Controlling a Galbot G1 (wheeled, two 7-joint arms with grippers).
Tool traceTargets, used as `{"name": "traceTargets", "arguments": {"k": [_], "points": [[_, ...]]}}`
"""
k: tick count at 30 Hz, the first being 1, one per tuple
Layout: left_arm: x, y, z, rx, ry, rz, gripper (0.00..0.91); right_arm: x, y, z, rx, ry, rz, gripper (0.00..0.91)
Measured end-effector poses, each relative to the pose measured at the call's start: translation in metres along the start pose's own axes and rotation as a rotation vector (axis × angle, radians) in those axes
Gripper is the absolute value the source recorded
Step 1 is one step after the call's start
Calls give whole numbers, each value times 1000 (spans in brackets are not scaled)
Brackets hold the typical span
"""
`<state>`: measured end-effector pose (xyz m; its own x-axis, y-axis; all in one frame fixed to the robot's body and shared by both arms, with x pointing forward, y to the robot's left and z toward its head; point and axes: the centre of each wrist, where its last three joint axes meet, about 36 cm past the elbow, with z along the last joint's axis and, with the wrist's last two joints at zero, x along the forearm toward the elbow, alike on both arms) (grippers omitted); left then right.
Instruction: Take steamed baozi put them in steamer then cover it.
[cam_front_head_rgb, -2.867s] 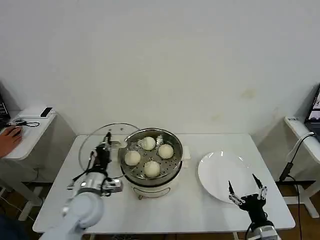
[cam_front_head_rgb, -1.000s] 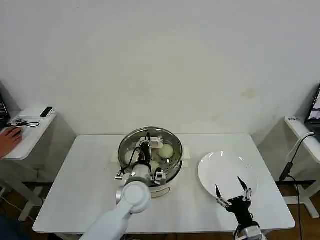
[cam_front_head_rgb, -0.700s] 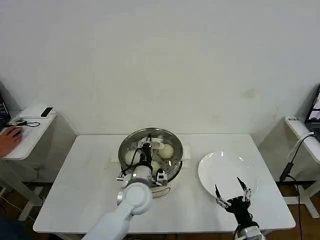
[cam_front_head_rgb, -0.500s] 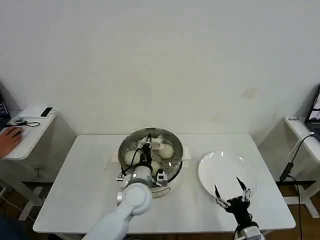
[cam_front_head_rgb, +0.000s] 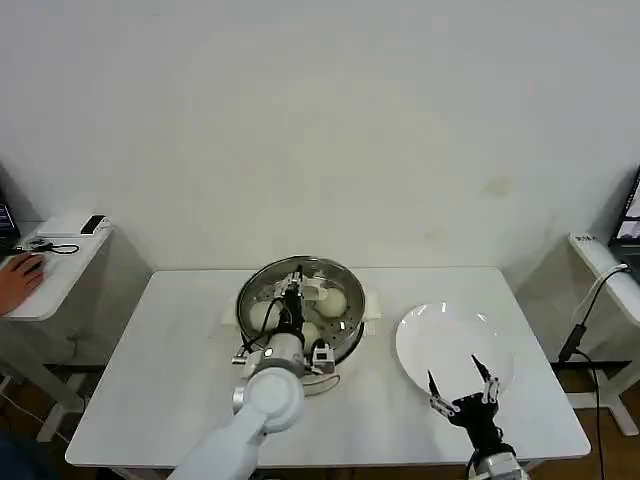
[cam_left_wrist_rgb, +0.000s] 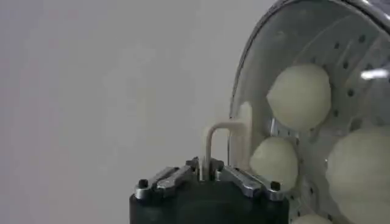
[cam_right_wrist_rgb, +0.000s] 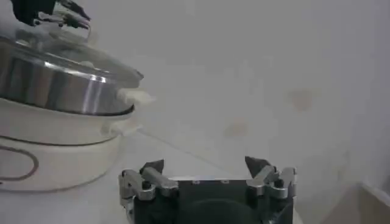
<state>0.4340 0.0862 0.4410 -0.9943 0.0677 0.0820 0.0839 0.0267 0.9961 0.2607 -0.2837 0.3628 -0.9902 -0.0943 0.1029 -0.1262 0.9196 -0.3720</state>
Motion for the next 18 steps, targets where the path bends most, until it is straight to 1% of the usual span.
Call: {"name": "traceTargets", "arguments": {"k": [8, 18], "points": [[17, 4, 9, 6, -6, -13, 907, 1, 2, 1, 1, 5, -2, 907], [61, 13, 19, 51, -44, -31, 907, 2, 8, 1, -5, 13, -11, 907]]}}
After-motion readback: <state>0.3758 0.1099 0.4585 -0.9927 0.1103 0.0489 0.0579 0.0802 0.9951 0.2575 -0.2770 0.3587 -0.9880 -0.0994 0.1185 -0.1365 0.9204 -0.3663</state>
